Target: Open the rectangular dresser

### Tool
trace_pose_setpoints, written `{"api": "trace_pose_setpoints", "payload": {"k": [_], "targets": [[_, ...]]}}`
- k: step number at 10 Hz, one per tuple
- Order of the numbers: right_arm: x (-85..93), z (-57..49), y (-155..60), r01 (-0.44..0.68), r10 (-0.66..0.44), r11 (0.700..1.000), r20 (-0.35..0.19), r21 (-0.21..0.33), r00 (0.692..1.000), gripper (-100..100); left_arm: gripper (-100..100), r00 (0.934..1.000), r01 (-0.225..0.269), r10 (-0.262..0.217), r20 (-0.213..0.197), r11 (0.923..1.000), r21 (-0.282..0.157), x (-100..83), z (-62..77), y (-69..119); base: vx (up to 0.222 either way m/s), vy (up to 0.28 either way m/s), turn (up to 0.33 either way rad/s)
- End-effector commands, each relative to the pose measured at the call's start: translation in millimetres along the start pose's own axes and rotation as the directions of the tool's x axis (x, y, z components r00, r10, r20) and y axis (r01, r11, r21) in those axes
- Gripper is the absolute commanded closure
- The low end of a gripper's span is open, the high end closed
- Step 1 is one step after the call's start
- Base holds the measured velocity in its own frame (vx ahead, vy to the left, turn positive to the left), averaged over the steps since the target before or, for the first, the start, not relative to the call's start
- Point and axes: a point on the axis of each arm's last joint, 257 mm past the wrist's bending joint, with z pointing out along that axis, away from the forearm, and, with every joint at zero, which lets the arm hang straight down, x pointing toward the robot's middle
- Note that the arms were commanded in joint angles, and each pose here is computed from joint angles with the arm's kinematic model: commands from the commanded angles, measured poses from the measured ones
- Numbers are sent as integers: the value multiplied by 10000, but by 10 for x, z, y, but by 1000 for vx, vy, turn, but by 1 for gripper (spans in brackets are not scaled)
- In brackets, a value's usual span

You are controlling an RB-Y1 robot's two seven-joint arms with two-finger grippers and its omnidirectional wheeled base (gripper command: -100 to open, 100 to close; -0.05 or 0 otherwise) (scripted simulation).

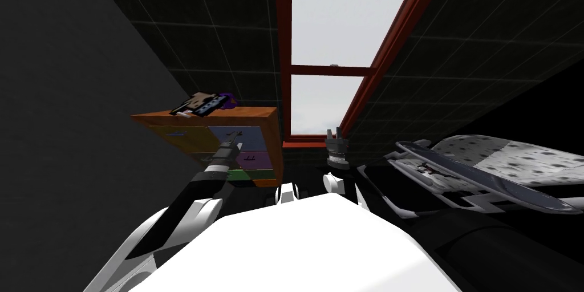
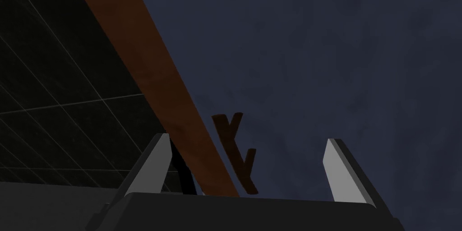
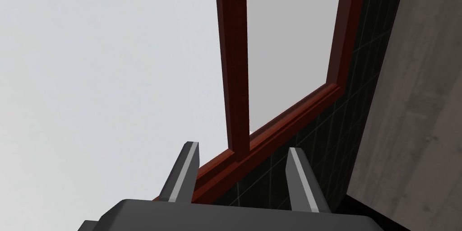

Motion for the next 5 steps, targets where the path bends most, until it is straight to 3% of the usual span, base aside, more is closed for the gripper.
{"api": "trace_pose_setpoints", "payload": {"k": [1,2,3,5], "targets": [[0,0,0,1,-1,10000,0,1,10000,0,-100,10000,-2,2,0,10000,-22,-3,-49,-95,132,3,-1],[0,0,0,1,-1,10000,0,0,10000,0,-100,10000,-3,3,0,10000,-15,-7,-36,-70,57,-1,2],[0,0,0,0,0,10000,0,-1,10000,0,100,10000,6,-6,2,10000,-23,6,-6,4,-69,18,7],[1,1,0,-3,3,10000,-1,-3,10000,0,100,10000,9,-9,2,10000,-23,11,13,46,-130,-1,4]]}}
